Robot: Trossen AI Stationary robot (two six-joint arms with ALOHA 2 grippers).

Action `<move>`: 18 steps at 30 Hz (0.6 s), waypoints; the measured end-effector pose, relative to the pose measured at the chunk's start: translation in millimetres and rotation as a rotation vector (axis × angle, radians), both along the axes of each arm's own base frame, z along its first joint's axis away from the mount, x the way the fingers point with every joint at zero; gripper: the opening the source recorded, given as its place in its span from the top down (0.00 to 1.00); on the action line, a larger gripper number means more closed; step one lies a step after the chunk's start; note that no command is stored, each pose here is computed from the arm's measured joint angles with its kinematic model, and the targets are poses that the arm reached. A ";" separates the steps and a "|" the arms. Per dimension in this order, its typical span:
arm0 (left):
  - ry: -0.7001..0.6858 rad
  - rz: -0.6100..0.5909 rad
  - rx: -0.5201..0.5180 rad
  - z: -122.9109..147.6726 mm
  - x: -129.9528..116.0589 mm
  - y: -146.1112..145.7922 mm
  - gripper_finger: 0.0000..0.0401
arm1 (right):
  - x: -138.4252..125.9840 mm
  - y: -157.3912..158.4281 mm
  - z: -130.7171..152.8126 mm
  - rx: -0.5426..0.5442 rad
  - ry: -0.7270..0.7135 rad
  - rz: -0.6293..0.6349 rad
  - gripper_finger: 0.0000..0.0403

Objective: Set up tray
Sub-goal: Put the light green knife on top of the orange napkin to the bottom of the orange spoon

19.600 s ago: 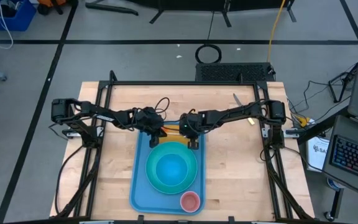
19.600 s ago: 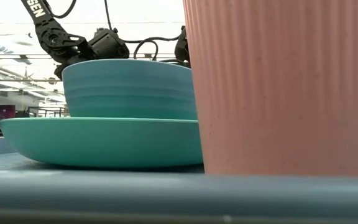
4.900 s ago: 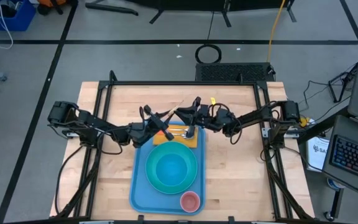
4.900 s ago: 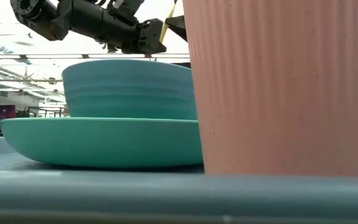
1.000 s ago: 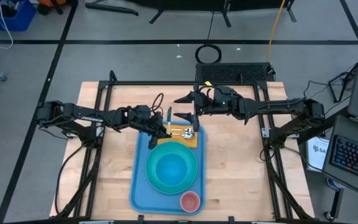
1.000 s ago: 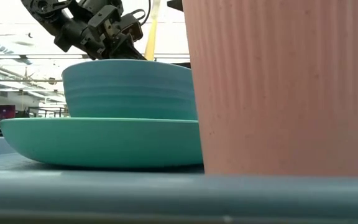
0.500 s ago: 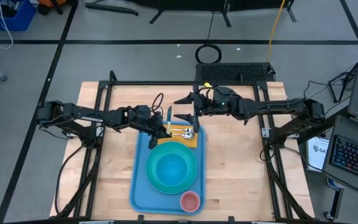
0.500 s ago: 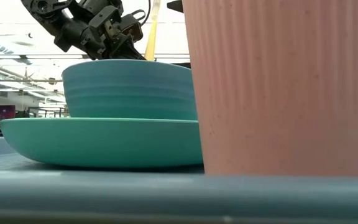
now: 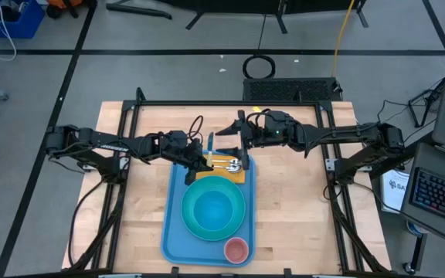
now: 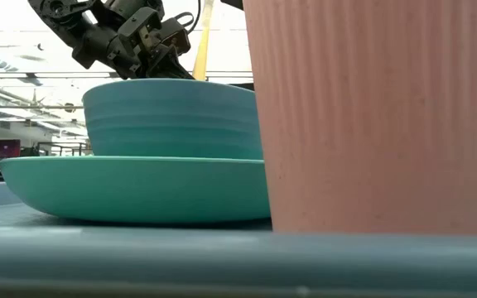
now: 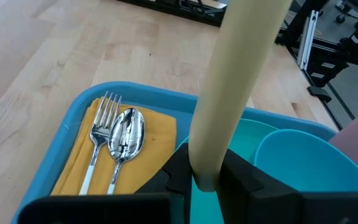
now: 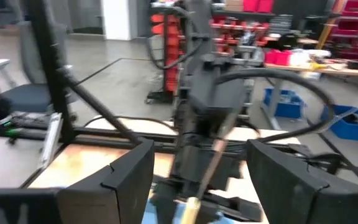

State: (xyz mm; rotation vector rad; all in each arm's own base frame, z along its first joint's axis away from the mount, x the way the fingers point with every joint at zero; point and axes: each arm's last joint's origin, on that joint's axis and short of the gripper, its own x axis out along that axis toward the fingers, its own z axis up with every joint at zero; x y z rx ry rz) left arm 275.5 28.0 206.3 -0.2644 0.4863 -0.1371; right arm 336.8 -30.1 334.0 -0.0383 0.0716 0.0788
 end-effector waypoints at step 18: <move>-0.002 0.004 0.004 0.2 0.1 0.2 0.88 | 11.8 -7.9 -10.1 0.034 -0.024 -0.015 0.34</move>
